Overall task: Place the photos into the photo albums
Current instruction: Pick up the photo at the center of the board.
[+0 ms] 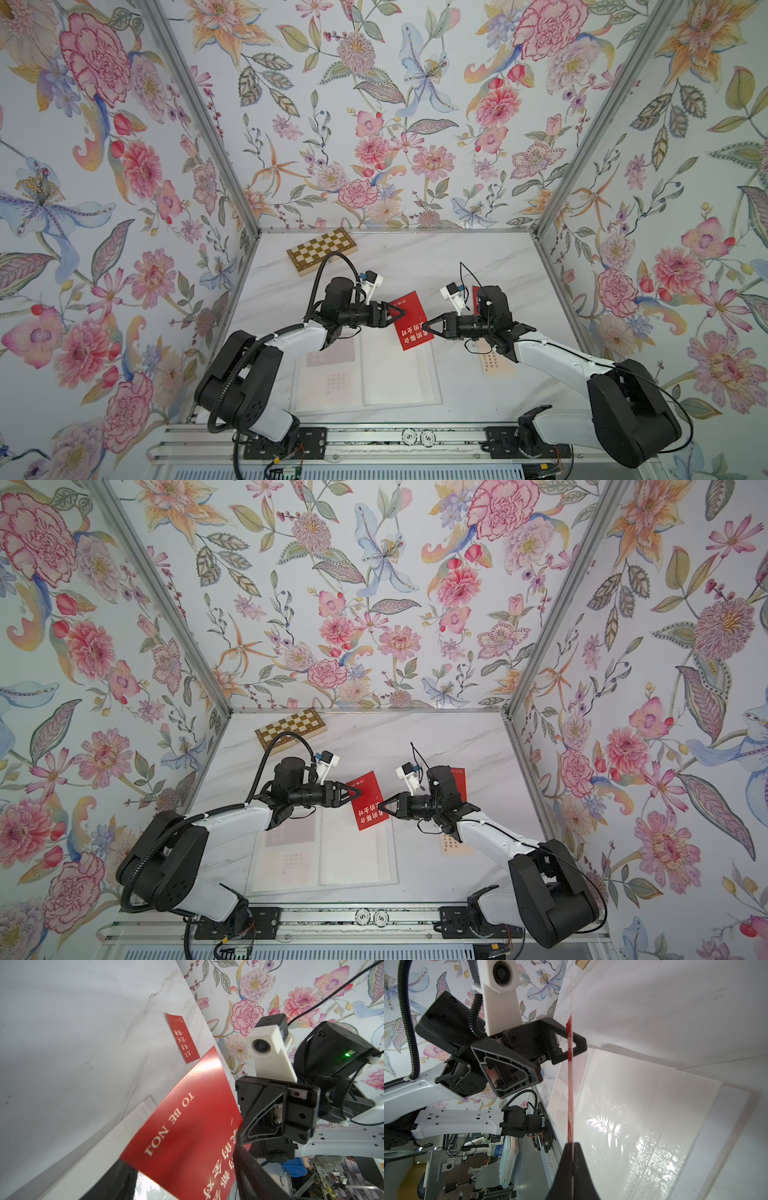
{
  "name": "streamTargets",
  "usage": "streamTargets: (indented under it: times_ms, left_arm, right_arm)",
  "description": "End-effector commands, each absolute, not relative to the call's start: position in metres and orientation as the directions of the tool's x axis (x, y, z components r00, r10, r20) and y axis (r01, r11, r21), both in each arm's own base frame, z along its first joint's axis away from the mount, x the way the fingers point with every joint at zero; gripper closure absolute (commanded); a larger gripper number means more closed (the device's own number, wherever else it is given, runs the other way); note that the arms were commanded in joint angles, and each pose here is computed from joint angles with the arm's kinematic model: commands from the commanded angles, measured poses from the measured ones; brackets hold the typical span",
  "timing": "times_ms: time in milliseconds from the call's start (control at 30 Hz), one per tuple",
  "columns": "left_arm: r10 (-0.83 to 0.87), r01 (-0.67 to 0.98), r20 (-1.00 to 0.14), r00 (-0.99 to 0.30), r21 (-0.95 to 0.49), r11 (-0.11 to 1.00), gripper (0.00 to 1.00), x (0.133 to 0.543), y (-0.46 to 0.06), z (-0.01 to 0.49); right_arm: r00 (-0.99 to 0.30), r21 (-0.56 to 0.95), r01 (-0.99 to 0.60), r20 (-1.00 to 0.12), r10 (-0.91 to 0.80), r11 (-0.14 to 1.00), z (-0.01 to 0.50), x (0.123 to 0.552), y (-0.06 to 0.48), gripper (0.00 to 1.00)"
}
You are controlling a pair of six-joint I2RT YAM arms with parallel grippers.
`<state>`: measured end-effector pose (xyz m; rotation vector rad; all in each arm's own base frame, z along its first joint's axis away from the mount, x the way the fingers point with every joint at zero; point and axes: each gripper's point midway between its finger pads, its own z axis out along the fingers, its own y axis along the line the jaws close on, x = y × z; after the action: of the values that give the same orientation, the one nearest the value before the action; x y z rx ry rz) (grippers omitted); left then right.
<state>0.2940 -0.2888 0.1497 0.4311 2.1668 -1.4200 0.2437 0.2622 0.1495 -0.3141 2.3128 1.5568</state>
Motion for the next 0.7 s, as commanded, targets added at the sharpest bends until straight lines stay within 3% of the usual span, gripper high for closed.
streamTargets:
  times_ms: [0, 267, 500, 667]
  left_arm:
    - [-0.011, 0.552, -0.597, -0.802, -0.748, 0.368, 0.35, 0.289, -0.289, 0.164]
    - [-0.013, 0.555, -0.598, -0.802, -0.752, 0.356, 0.56, 0.289, -0.29, 0.166]
    - [-0.015, 0.558, -0.601, -0.799, -0.752, 0.351, 0.68, 0.289, -0.291, 0.169]
    - [-0.01, 0.554, -0.598, -0.801, -0.748, 0.366, 0.9, 0.289, -0.29, 0.167]
  right_arm:
    - [-0.916, 0.858, -0.381, -0.4, -0.019, 0.343, 0.148, 0.239, 0.266, 1.0]
    - [-0.927, 0.869, -0.365, -0.371, -0.049, 0.334, 0.135, 0.237, 0.269, 1.0]
    - [-0.933, 0.876, -0.357, -0.352, -0.075, 0.324, 0.125, 0.234, 0.271, 1.0]
    - [-0.931, 0.875, -0.361, -0.358, -0.071, 0.321, 0.128, 0.237, 0.272, 1.0]
